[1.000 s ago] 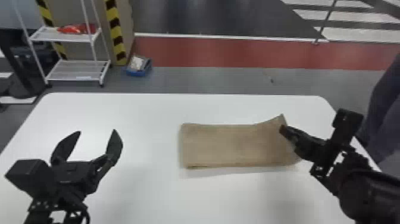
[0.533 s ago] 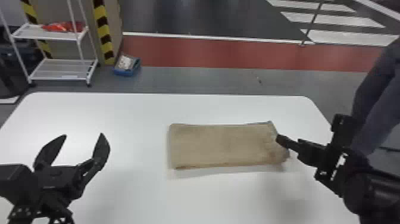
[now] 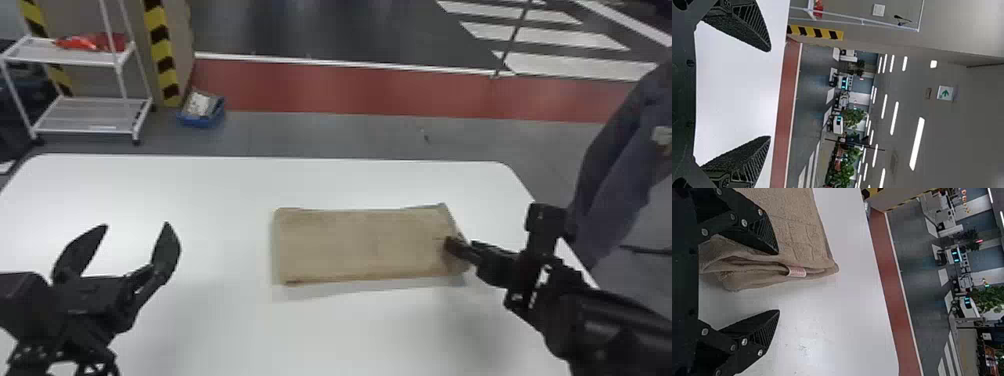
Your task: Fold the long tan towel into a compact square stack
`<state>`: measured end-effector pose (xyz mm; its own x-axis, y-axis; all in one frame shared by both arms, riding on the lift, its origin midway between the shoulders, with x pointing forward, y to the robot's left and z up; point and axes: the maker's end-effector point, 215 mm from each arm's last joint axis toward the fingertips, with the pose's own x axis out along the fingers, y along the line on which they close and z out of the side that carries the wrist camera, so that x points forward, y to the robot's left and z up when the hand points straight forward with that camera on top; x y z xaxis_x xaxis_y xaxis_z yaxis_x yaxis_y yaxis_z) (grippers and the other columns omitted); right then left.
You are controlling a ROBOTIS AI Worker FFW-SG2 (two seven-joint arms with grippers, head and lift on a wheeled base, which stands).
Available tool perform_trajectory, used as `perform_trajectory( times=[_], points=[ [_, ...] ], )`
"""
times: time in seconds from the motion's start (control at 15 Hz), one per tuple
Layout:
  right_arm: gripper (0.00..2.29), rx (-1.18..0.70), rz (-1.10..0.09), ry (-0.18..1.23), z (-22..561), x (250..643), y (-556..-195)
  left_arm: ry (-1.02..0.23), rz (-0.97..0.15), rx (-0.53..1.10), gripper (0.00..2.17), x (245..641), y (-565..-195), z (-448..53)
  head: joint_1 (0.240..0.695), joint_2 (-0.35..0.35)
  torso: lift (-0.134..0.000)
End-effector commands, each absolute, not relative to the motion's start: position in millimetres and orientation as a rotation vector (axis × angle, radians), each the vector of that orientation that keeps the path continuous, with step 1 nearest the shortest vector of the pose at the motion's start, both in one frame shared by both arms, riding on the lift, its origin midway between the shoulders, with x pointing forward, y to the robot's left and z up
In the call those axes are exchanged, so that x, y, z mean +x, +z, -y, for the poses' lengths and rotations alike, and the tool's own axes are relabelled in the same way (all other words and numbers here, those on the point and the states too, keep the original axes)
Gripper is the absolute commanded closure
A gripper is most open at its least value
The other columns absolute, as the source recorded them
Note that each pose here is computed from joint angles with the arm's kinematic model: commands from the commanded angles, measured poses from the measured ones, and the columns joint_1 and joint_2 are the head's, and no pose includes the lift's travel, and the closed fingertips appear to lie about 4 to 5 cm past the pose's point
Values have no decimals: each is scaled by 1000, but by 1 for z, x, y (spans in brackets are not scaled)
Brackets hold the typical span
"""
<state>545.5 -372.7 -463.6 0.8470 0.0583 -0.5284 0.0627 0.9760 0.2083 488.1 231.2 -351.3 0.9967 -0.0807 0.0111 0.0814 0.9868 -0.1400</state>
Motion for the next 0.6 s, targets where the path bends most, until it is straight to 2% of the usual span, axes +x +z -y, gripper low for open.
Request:
perform_trajectory(
  times=[0.0,0.07,0.2,0.33,0.53],
  points=[
    [1457,226,-569,7,367,542,-468,-80,6,-141,87,488,-351,-232,695,-154,-122],
    [1629,229,-569,7,366,541,-468,-83,3,-142,87,488,-352,-231,695,-147,-122],
    [1696,229,-567,9,365,539,-467,-83,3,-140,87,488,-352,-231,695,-144,-122],
    [2003,238,-566,2,370,538,-465,-83,3,-140,87,488,-352,-231,695,-143,-122],
    [2003,283,-490,6,375,537,-432,-84,3,-139,87,487,-352,-231,695,-149,-122]
  ],
)
